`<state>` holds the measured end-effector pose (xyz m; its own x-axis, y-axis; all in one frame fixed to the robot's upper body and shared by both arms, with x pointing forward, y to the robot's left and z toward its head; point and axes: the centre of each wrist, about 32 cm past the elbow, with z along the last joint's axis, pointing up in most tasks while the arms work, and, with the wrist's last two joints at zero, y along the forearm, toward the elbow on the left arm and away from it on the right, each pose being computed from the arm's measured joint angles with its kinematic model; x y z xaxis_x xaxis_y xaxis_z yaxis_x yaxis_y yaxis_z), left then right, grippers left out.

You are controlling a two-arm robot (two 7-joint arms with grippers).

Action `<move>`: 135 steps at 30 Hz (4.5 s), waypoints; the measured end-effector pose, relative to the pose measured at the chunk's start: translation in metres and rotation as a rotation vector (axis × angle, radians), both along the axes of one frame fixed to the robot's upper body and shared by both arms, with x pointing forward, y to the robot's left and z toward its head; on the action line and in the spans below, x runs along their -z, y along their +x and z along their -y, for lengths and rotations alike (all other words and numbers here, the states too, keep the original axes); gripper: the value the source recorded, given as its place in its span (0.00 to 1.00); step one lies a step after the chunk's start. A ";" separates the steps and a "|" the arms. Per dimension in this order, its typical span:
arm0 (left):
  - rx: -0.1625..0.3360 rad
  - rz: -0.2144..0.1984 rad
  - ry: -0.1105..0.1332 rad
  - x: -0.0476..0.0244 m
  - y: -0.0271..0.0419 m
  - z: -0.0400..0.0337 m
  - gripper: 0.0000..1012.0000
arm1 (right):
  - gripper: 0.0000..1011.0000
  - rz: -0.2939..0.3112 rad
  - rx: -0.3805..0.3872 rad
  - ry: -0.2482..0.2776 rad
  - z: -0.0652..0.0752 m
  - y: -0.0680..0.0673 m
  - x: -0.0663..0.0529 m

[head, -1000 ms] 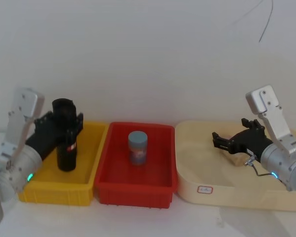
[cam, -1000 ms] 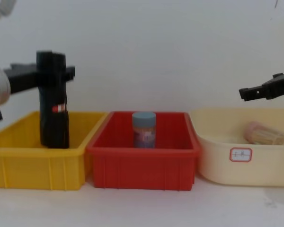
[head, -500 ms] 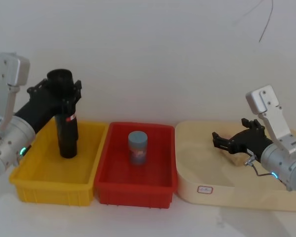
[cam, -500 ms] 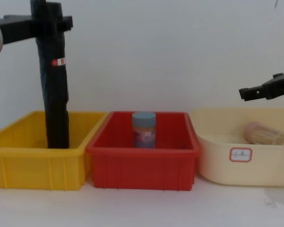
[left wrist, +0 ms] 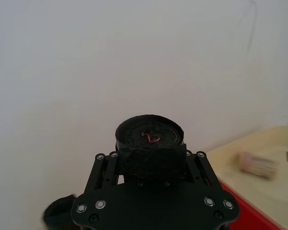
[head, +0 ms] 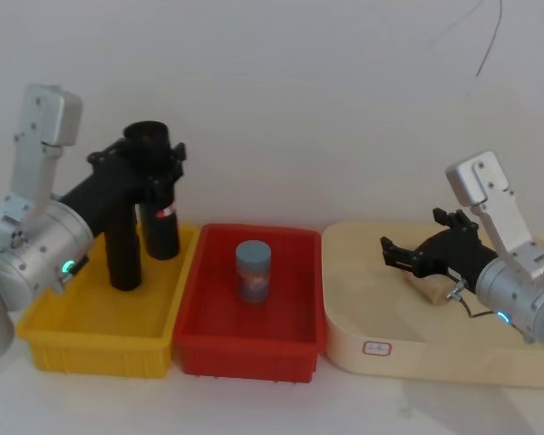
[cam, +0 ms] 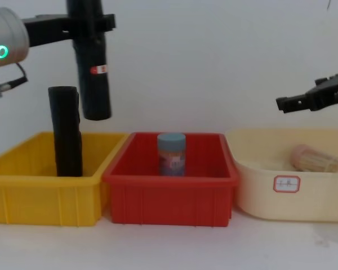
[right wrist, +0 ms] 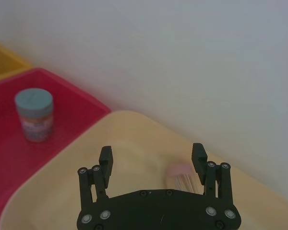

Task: Pick up the garbage bag with the one hand and transfer it to the other hand.

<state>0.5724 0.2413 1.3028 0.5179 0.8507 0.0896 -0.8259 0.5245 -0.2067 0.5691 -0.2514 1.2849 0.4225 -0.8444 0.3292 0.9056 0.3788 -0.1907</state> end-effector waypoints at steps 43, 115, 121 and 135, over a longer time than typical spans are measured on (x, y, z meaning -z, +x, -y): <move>0.521 0.214 -0.060 0.0064 0.0938 0.0714 0.53 | 0.99 0.027 -0.344 0.184 0.007 -0.008 -0.010; 0.567 0.249 -0.062 0.0036 0.1019 0.0821 0.53 | 0.99 0.122 -0.532 0.183 -0.039 0.060 -0.024; 0.567 0.249 -0.062 0.0037 0.1019 0.0821 0.53 | 0.99 0.120 -0.538 0.182 -0.043 0.066 -0.023; 0.567 0.249 -0.062 0.0037 0.1019 0.0821 0.53 | 0.93 0.116 -0.535 0.185 -0.047 0.073 -0.019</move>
<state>0.6743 0.1592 1.2991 0.8606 0.4570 0.2249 -0.3456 0.8482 -0.4013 0.6417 -0.2039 1.3043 0.7765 -0.5712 0.2660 0.5901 0.8073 0.0111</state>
